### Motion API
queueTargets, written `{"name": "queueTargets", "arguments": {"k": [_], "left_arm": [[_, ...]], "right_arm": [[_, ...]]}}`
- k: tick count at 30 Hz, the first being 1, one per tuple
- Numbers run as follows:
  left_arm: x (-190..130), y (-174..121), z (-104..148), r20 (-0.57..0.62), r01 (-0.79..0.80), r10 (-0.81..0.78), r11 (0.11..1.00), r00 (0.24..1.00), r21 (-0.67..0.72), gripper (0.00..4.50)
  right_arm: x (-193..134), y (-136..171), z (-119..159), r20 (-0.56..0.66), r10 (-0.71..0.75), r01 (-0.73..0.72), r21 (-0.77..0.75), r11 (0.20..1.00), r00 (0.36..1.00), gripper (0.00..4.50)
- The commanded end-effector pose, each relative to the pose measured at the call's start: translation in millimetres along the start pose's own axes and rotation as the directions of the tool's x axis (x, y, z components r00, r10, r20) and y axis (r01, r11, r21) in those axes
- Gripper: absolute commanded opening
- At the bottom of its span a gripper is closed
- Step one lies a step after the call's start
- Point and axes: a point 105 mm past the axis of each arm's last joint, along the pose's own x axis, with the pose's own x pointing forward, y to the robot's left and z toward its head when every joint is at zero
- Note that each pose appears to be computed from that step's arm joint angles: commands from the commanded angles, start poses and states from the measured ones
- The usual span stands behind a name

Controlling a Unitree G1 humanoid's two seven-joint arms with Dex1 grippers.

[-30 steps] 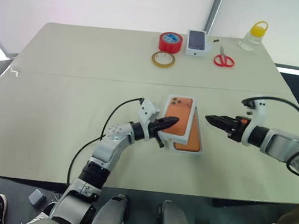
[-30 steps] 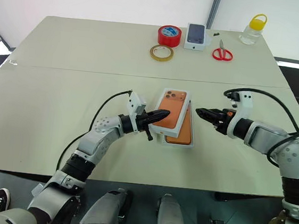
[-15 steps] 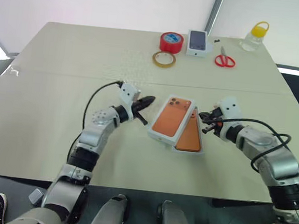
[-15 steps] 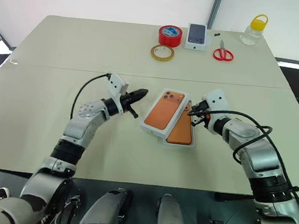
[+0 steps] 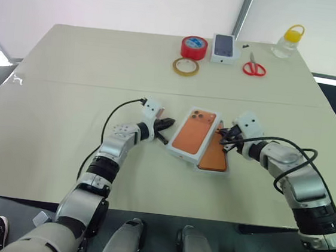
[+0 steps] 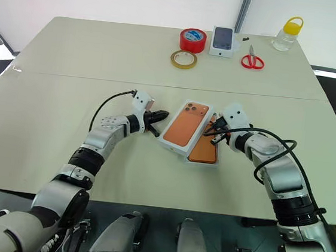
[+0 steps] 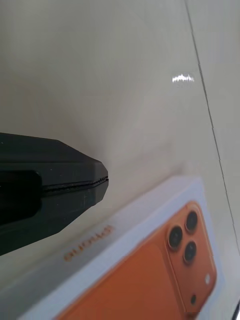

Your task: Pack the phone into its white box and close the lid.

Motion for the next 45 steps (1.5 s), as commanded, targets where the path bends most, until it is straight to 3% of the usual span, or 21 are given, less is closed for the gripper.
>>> {"name": "queueTargets", "arguments": {"k": [1, 6, 18, 39, 45], "left_arm": [[8, -26, -9, -0.05, 0.122, -0.124, 0.992, 0.991, -0.04, 0.0], [10, -42, 4, -0.02, 0.185, -0.185, 0.983, 0.983, -0.001, 0.0], [9, -64, 10, -0.024, 0.236, -0.236, 0.971, 0.971, 0.021, 0.0], [-4, -51, -3, -0.036, 0.156, -0.155, 0.988, 0.987, 0.025, 0.0], [-4, -33, 32, 0.086, 0.09, -0.093, 0.995, 0.992, 0.037, 0.0]], "right_arm": [[-6, -6, 17, 0.062, -0.025, 0.026, -0.023, 0.999, 0.998, 0.07], [-10, -6, 18, 0.057, -0.019, 0.021, -0.042, 0.999, 0.998, 0.07], [-22, -9, 8, 0.019, -0.025, 0.026, -0.06, 0.998, 0.999, 0.07], [-25, -3, -14, -0.06, -0.018, 0.011, -0.112, 0.994, 0.998, 0.07], [-38, -31, -12, -0.095, -0.039, 0.021, -0.181, 0.983, 0.995, 0.07]]}}
